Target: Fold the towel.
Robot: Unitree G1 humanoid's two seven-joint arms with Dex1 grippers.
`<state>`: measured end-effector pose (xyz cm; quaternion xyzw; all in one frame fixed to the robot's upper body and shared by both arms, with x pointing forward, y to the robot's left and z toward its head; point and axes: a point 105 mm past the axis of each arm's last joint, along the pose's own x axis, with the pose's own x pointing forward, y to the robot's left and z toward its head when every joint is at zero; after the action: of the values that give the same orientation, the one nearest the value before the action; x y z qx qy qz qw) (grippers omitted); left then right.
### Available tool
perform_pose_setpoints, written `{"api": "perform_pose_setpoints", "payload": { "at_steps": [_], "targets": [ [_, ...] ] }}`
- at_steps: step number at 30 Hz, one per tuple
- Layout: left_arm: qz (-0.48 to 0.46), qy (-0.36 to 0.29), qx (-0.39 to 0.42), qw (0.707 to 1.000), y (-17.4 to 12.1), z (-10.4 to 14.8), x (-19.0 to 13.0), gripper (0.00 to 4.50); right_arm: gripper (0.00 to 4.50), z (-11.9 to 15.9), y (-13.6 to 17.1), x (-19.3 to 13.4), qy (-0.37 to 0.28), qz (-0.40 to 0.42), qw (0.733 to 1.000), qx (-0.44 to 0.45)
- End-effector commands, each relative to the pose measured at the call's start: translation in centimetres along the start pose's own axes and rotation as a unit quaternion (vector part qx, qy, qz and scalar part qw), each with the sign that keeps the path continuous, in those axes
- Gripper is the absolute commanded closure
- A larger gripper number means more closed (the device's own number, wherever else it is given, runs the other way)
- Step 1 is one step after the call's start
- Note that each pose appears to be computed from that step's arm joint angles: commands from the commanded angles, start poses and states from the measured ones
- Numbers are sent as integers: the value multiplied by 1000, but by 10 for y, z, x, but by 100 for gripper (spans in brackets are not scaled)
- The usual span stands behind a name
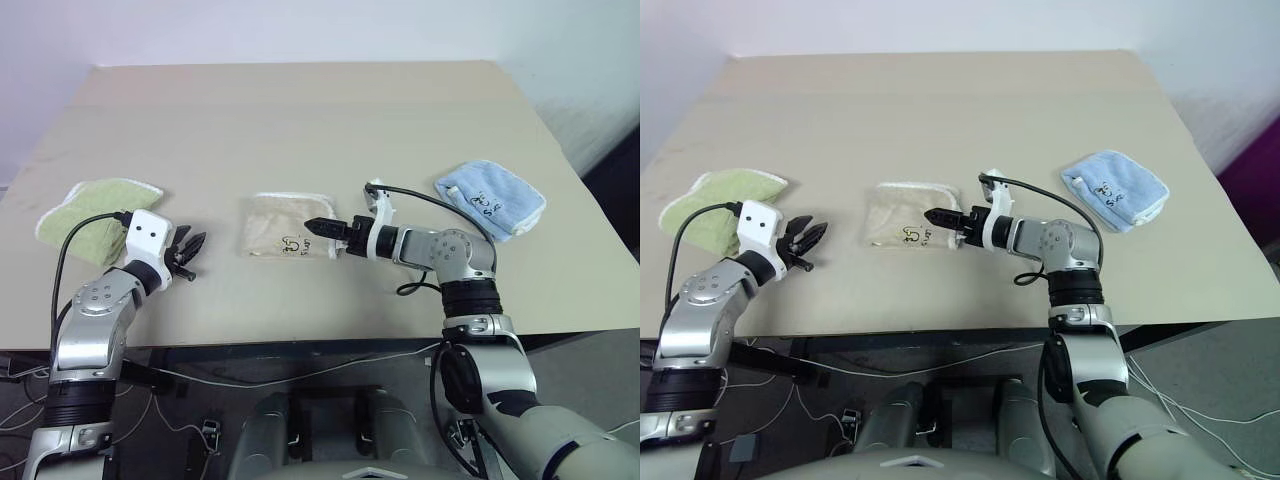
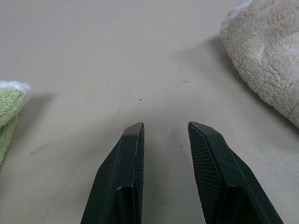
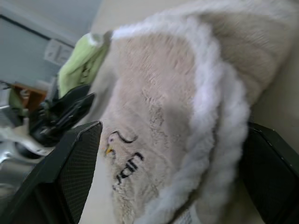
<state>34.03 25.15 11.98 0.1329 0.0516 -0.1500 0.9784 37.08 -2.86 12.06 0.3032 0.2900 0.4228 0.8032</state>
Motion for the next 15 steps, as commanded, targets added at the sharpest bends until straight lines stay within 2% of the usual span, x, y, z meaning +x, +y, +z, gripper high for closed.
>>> {"api": "perform_pose_setpoints", "payload": {
  "at_steps": [1,5,15],
  "targets": [
    [3,-28,13,1000,0,16,1,296,4,6,19,7,-10,33,999,18],
    [0,-29,12,1000,-3,16,2,296,91,11,18,6,-23,29,999,35],
    [-14,-43,5,999,-11,21,3,296,434,25,19,-4,-69,37,994,75]
  ]
}}
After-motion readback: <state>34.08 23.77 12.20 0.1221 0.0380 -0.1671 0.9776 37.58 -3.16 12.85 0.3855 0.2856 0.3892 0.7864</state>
